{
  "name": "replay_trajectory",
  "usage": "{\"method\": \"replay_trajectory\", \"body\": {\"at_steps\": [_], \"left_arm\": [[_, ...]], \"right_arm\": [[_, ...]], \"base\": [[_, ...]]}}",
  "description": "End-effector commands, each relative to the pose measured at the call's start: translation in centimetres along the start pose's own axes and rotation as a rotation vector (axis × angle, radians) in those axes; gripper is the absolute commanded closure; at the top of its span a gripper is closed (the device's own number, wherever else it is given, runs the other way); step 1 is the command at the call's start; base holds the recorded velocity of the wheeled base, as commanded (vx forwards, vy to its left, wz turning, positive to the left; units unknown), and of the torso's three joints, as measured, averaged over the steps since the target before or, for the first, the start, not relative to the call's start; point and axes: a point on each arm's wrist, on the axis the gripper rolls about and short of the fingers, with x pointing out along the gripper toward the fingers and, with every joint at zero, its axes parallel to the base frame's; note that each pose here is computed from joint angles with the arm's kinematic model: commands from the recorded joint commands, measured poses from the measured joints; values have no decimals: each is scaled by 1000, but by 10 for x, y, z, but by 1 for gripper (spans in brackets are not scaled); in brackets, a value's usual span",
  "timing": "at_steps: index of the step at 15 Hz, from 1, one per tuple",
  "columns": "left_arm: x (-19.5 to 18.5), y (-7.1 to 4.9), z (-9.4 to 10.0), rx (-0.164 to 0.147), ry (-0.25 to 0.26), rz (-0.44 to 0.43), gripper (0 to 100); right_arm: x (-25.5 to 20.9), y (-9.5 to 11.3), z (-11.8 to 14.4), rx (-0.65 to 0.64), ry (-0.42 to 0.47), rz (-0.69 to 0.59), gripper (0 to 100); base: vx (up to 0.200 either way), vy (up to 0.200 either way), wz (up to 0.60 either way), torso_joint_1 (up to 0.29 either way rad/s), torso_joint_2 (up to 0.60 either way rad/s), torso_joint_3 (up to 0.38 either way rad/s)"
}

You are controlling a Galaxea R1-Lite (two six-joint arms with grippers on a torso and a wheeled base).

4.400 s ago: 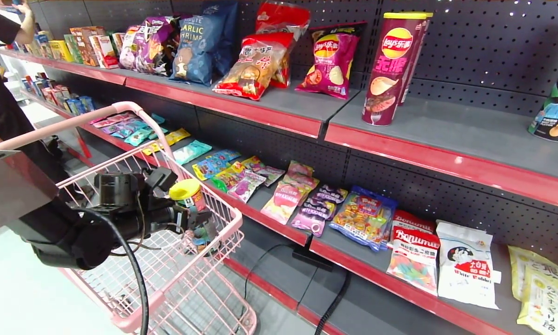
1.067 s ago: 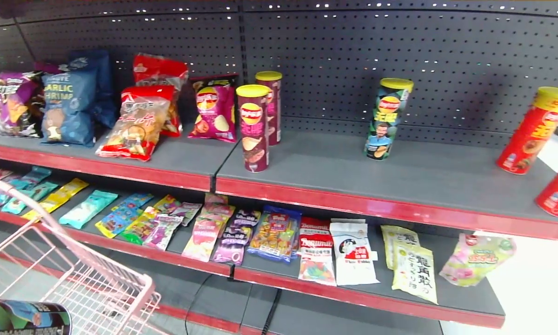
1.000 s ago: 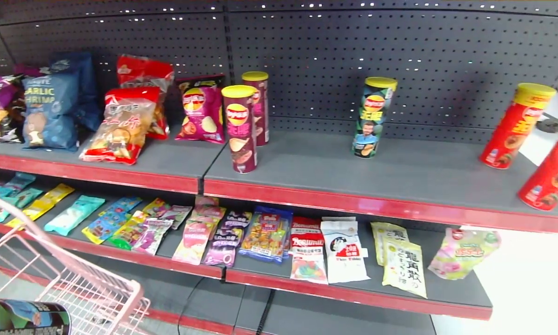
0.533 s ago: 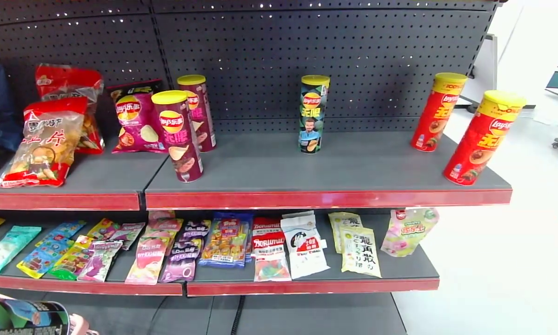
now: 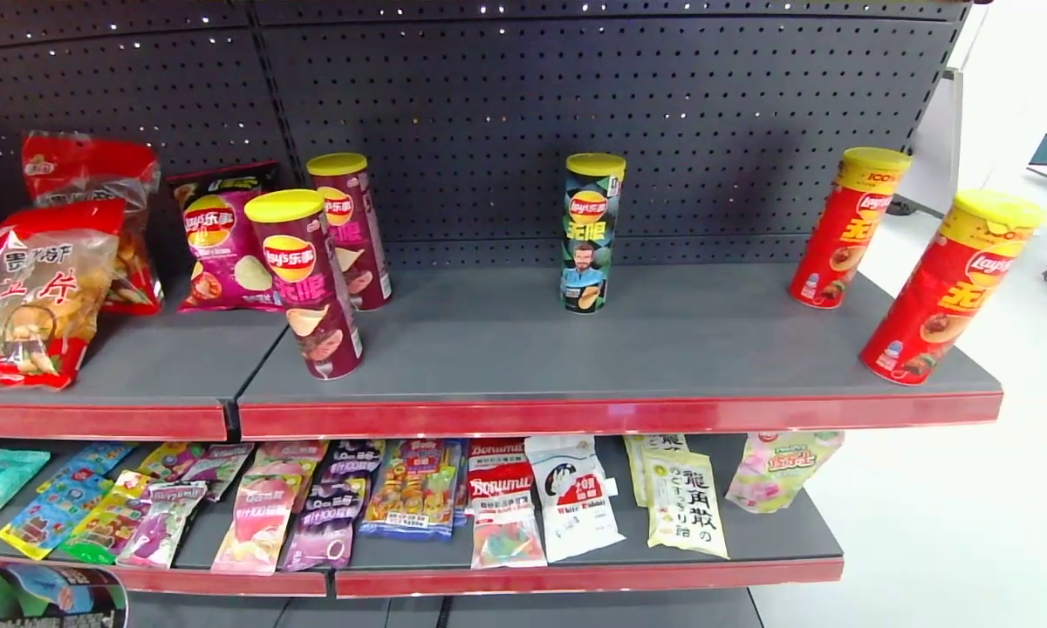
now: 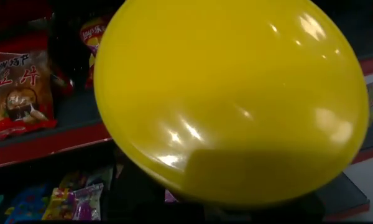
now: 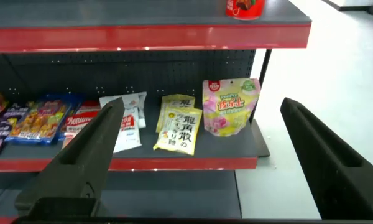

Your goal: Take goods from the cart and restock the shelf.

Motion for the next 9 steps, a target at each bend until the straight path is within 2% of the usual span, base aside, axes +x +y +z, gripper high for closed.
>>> {"method": "replay_trajectory", "body": {"at_steps": [1, 7, 9], "left_arm": [[-2, -1, 0, 4, -13, -2, 100], [-9, -4, -8, 14, -27, 3, 100], [-15, -6, -14, 38, -31, 4, 100]], "right_arm": [[0, 0, 0, 0, 1, 2, 0], [0, 0, 0, -6, 7, 7, 0], [3, 0, 1, -6, 41, 8, 0]], "base": [[0, 0, 0, 0, 0, 0], [0, 0, 0, 0, 0, 0], [0, 0, 0, 0, 0, 0]]}}
